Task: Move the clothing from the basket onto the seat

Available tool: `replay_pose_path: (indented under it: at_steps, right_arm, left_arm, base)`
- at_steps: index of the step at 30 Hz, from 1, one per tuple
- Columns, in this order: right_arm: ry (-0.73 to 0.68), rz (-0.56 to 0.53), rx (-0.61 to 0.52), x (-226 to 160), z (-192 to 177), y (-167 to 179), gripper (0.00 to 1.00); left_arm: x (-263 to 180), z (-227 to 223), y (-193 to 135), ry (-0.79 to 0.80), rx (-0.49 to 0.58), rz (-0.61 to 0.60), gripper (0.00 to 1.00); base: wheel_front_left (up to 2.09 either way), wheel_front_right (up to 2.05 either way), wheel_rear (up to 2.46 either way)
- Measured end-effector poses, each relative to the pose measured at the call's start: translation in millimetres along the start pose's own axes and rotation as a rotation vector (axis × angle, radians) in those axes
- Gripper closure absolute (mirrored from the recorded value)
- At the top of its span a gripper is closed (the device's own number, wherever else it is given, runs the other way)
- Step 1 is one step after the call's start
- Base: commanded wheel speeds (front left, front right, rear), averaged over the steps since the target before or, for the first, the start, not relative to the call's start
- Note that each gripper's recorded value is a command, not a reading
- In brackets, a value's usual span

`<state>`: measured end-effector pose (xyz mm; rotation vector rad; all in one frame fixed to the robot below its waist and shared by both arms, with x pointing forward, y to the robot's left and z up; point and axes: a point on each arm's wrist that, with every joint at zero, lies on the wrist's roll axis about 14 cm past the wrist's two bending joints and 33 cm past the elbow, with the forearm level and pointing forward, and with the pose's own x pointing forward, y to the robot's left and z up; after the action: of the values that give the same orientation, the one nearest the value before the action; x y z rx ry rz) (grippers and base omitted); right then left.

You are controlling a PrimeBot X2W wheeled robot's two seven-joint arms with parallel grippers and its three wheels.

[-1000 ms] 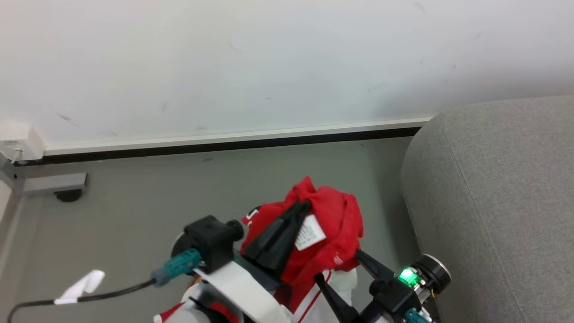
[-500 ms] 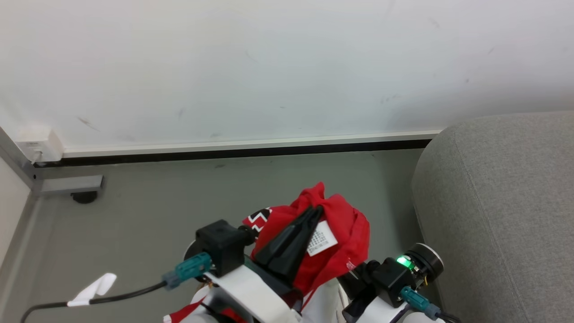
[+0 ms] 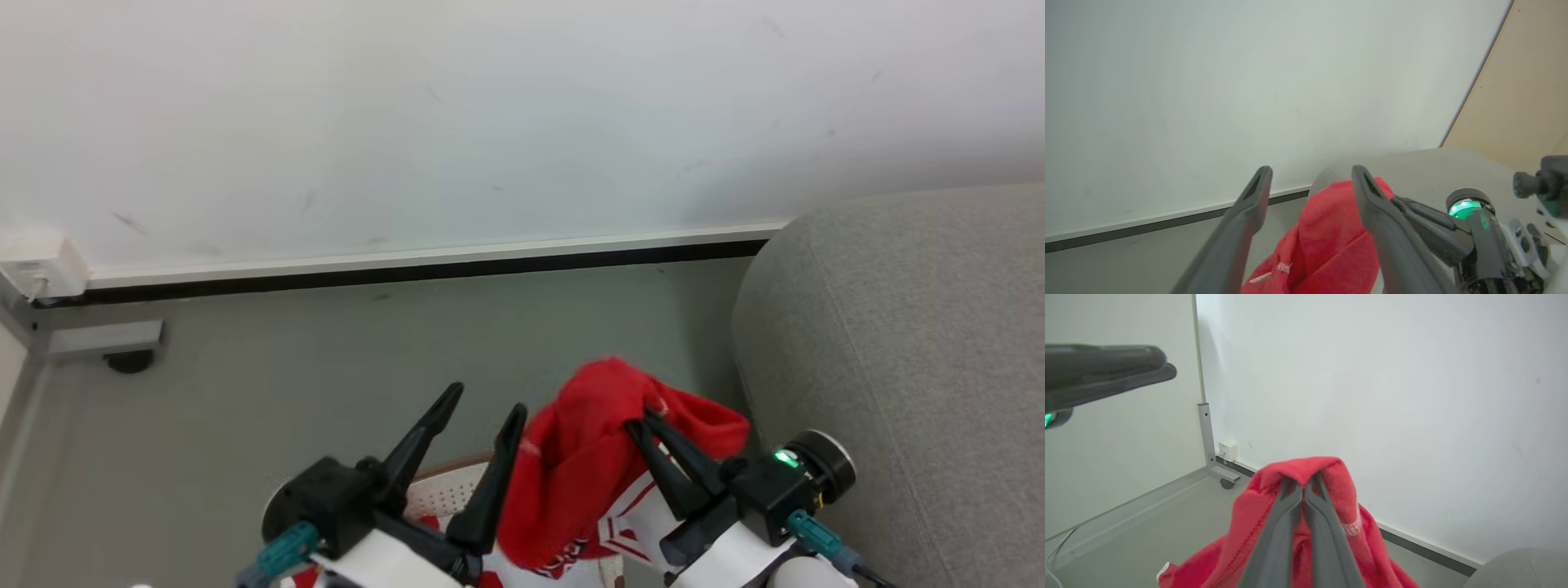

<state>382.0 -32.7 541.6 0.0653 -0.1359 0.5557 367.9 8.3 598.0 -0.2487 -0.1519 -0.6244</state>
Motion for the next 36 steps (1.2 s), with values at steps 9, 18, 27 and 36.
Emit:
replay_pose_path:
  at_steps: [9,18,27,36]
  right_arm:
    - [-0.045,-0.130,-0.036,-21,18,-44,1.00]
    - [-0.099,-0.294,-0.081,-58,43,-87,1.00]
    - [-0.150,-0.510,-0.166,-122,79,-139,1.00]
    - [-0.130,-0.576,-0.212,-126,86,-179,1.00]
  left_arm:
    - [-6,-46,0,0.063,0.049,-0.028,0.00]
    - [17,-75,-42,0.111,-0.009,-0.194,0.00]
    - [37,-91,-119,0.140,-0.067,-0.471,0.00]
    - [54,-115,-129,0.161,-0.098,-0.582,0.00]
  base:
    - [0.00,0.00,0.00]
    - [0.00,0.00,0.00]
    - [0.00,0.00,0.00]
    - [0.00,0.00,0.00]
